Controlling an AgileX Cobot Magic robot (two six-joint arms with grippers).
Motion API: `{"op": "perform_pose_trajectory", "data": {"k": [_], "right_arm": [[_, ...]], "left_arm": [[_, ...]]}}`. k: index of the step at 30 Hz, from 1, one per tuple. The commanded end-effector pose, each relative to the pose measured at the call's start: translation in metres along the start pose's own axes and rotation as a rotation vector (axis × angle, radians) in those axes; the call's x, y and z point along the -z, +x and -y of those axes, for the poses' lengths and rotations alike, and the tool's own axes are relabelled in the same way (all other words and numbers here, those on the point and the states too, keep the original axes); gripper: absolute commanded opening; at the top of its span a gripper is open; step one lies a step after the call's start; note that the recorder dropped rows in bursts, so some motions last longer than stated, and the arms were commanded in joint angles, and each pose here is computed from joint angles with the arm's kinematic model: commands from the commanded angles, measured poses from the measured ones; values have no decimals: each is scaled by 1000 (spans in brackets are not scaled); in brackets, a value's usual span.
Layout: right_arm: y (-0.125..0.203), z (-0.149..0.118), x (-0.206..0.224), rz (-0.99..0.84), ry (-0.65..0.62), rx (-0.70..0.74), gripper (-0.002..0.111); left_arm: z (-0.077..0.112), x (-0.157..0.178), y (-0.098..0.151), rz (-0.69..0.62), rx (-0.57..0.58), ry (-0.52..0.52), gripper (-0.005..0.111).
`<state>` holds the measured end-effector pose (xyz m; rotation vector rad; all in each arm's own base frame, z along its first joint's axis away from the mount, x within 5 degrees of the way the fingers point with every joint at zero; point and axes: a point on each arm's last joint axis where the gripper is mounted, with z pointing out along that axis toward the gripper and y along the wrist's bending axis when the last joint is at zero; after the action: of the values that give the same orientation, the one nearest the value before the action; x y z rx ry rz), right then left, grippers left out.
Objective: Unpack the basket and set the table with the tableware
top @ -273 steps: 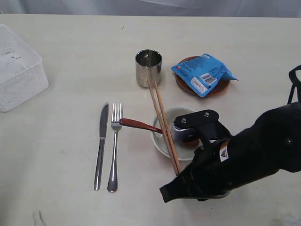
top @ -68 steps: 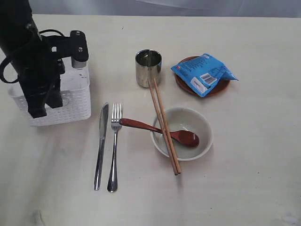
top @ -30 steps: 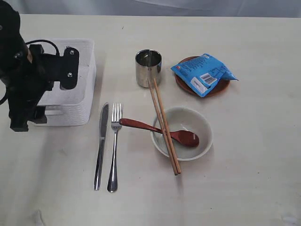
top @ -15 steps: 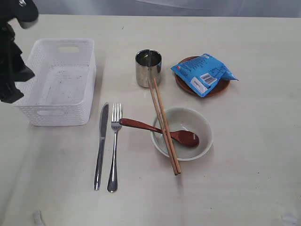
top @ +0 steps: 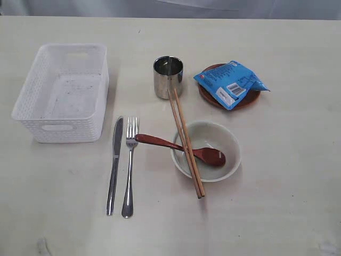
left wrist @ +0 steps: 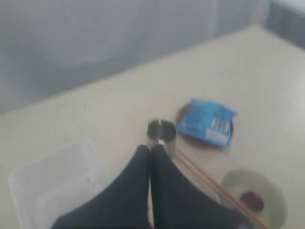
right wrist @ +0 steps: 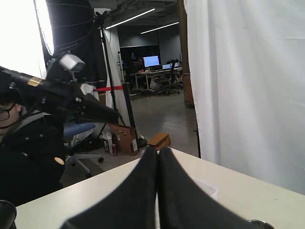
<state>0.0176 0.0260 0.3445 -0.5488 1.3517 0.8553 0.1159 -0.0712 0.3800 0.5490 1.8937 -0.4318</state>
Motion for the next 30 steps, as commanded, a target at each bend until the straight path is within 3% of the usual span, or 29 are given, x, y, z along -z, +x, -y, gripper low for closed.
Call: {"op": "perform_pose_trajectory", "data": {"k": [1, 6, 15, 24, 30], "right_arm": [[1, 0, 1, 0, 1, 4, 0], [1, 0, 1, 0, 1, 4, 0], [1, 0, 1, 0, 1, 4, 0], [1, 0, 1, 0, 1, 4, 0], [1, 0, 1, 0, 1, 4, 0]], "left_arm": [[1, 35, 4, 230, -2, -40, 0], [1, 63, 23, 322, -105, -108, 0], [7, 98, 36, 457, -103, -102, 0], [3, 95, 36, 510, -151, -150, 0], [-3, 75, 57, 610, -130, -202, 0]]}}
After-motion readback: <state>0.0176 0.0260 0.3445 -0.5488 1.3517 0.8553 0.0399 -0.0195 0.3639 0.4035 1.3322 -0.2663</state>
